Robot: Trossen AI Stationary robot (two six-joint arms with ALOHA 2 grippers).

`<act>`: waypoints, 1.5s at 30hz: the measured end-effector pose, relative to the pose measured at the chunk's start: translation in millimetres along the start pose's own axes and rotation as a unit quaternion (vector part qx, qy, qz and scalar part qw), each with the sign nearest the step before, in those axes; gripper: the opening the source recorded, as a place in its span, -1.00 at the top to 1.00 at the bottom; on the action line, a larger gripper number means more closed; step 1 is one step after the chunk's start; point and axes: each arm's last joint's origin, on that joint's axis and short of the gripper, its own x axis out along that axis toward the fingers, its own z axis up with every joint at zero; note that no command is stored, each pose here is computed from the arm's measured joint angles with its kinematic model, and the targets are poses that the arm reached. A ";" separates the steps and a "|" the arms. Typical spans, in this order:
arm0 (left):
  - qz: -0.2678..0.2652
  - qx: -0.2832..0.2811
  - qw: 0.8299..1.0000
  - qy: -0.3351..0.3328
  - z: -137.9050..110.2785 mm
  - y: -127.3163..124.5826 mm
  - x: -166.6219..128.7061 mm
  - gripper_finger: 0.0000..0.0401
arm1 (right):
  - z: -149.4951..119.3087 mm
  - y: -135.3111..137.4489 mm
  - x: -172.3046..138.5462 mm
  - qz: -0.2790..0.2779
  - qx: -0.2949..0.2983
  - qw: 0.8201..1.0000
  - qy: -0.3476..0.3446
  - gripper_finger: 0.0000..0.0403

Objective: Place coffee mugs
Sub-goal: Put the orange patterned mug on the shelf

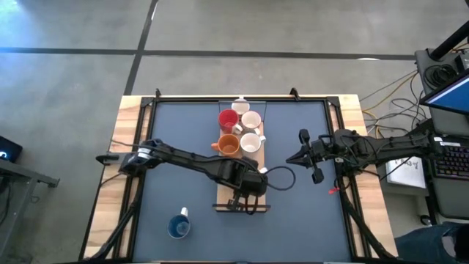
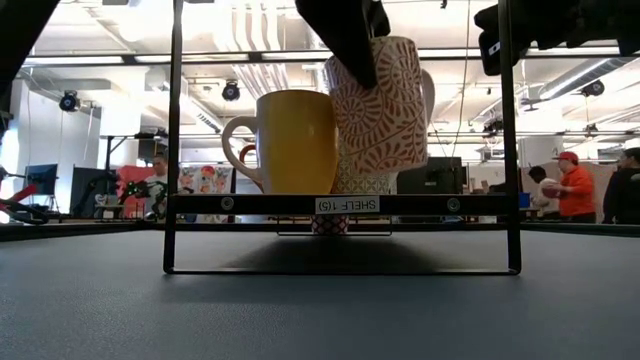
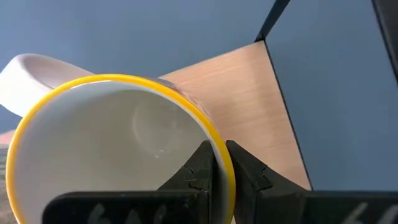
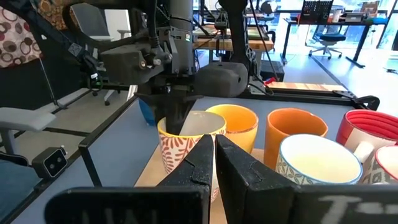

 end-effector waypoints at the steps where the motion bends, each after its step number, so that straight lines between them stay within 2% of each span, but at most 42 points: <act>1: -0.005 -0.004 1.000 0.001 -0.6 -0.4 1.3 0.95 | 0.0 0.0 0.0 0.000 0.000 1.000 0.000 0.96; 15: -0.043 -0.022 0.999 0.006 -6.8 5.8 17.1 0.95 | -1.5 -0.1 0.6 0.000 0.003 1.000 0.004 0.96; 29: -0.044 -0.023 0.999 -0.002 -5.8 9.0 18.0 0.95 | -3.0 -0.4 2.1 0.000 0.006 1.000 0.009 0.96; 38: -0.043 -0.024 0.999 -0.004 -5.8 10.6 18.6 0.79 | -3.0 -0.5 2.1 -0.001 0.005 1.000 0.009 0.96; 45: -0.045 -0.026 0.999 -0.006 -6.0 12.2 19.1 0.78 | -3.0 -0.4 2.1 -0.001 0.005 1.000 0.009 0.96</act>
